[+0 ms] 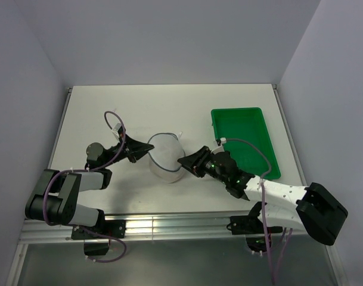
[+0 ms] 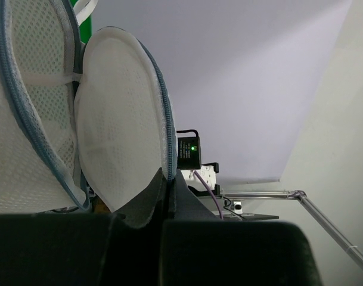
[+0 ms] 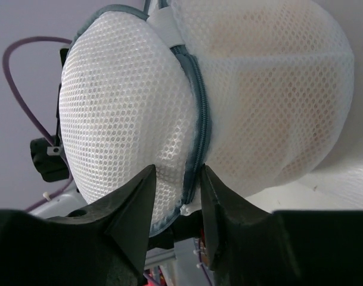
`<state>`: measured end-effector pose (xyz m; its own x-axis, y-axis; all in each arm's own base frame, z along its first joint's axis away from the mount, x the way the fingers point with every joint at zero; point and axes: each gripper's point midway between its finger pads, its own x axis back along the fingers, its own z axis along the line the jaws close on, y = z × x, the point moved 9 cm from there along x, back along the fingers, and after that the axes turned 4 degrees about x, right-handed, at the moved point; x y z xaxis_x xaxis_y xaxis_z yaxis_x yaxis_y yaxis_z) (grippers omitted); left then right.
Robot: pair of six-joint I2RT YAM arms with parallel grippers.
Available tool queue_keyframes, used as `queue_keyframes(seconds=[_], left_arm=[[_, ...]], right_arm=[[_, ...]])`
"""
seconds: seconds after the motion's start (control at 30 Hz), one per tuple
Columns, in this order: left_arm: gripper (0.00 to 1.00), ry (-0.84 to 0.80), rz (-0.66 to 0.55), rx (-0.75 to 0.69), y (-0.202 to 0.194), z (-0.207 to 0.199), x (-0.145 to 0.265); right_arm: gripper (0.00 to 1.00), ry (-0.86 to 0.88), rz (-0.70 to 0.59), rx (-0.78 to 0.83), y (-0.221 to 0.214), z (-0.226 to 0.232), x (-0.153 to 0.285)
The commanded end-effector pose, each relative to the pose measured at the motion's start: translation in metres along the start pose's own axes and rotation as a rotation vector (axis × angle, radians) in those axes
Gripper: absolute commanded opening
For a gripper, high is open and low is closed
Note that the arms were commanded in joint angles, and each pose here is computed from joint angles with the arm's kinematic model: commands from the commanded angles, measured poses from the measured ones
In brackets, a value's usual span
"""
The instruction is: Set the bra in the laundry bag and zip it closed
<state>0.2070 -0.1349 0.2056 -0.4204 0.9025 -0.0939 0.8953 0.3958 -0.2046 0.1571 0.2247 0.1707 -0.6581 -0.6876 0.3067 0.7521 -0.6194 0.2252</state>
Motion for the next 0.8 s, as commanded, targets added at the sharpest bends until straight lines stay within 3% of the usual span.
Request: queue_keyframes(seconds=[0.0, 0.07, 0.1, 0.37, 0.43, 0.47, 0.53, 0.57, 0.6, 0.63, 0.67, 0.77], left_arm=[[0.0, -0.331, 0.117, -0.475, -0.036, -0.039, 0.013], [0.0, -0.33, 0.118, -0.472, -0.036, -0.039, 0.013], [0.0, -0.328, 0.121, -0.47, -0.036, -0.039, 0.013], [0.01, -0.258, 0.15, -0.511, -0.029, -0.034, 0.009], [0.14, -0.165, 0.12, -0.531, -0.016, -0.027, 0.003], [0.2, -0.159, 0.112, -0.612, -0.016, -0.043, -0.001], [0.35, 0.09, 0.028, -0.635, 0.005, -0.029, -0.007], [0.4, 0.118, -0.096, -0.787, 0.01, -0.07, -0.016], [0.45, 0.204, -0.119, -0.903, 0.014, -0.074, -0.018], [0.53, 0.304, -0.125, -0.848, 0.013, -0.074, -0.015], [0.6, 0.302, -0.147, -0.891, 0.014, -0.098, -0.02], [0.63, 0.487, -0.259, -0.923, 0.013, -0.11, -0.02]], right_arm=[[0.42, 0.093, -0.059, -0.02, 0.006, 0.019, -0.006], [0.39, 0.105, -0.058, -0.025, 0.006, 0.02, -0.008], [0.31, 0.105, -0.056, -0.028, 0.005, 0.02, -0.008], [0.01, 0.083, -0.082, -0.006, 0.008, 0.02, -0.002], [0.0, 0.056, -0.094, 0.009, 0.009, 0.02, 0.001], [0.0, 0.048, -0.101, 0.011, 0.01, 0.02, 0.002], [0.0, 0.021, -0.125, 0.014, 0.013, 0.02, 0.005], [0.0, 0.017, -0.135, 0.011, 0.014, 0.02, 0.006], [0.0, 0.009, -0.158, 0.003, 0.016, 0.02, 0.007], [0.0, -0.009, -0.163, 0.001, 0.016, 0.018, 0.008], [0.0, -0.016, -0.169, -0.004, 0.016, 0.018, 0.008], [0.0, -0.078, -0.199, -0.032, 0.017, 0.017, 0.007]])
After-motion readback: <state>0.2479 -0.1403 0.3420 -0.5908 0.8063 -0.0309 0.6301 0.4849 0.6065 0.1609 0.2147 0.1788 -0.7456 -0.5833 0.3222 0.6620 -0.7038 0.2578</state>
